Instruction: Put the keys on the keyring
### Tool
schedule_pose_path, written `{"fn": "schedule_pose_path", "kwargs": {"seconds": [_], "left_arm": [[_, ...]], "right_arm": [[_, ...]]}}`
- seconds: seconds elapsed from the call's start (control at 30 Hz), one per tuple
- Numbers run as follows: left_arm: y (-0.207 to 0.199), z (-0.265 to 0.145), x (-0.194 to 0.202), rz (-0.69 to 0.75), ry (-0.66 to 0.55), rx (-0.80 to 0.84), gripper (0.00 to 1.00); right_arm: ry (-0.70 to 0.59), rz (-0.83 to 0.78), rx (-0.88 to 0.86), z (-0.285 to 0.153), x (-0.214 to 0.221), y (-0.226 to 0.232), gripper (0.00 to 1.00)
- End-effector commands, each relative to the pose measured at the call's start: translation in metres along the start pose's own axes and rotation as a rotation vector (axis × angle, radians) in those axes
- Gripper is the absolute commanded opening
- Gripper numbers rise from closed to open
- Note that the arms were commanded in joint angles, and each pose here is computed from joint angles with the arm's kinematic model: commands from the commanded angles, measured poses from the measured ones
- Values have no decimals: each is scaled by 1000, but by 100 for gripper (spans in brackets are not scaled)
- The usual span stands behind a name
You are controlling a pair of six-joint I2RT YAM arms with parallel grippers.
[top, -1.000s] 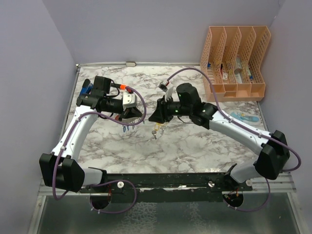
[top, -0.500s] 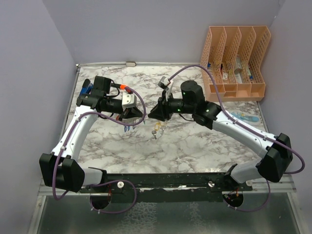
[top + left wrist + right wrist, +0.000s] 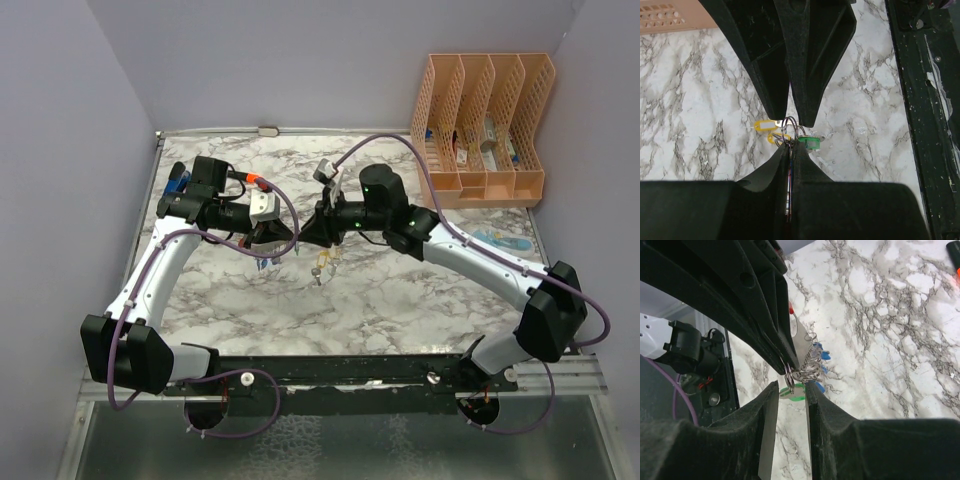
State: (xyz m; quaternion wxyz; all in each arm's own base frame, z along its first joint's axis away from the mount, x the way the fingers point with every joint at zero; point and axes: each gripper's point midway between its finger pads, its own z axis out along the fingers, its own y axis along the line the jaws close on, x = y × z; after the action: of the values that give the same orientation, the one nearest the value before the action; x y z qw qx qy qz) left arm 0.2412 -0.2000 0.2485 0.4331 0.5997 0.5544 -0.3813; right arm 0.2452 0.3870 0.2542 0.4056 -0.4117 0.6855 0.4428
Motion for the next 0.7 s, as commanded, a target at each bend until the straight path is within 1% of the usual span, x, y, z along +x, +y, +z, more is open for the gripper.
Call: {"fn": "schedule_pose_path", "kwargs": {"seconds": [0.0, 0.2, 0.53, 0.63, 0.67], "left_arm": [[-10, 0, -15, 36, -53, 30, 0], [-11, 1, -16, 33, -60, 35, 0], [-9, 0, -18, 42, -58, 30, 0], [-9, 0, -19, 42, -62, 32, 0], [-9, 0, -19, 42, -60, 31, 0]], "right_arm": [[-68, -72, -42, 4, -29, 5, 27], [-57, -70, -67, 9, -28, 6, 18], [-38, -64, -75, 9, -20, 6, 17], [-39, -61, -77, 9, -20, 7, 5], [-36, -58, -78, 10, -20, 7, 2]]}}
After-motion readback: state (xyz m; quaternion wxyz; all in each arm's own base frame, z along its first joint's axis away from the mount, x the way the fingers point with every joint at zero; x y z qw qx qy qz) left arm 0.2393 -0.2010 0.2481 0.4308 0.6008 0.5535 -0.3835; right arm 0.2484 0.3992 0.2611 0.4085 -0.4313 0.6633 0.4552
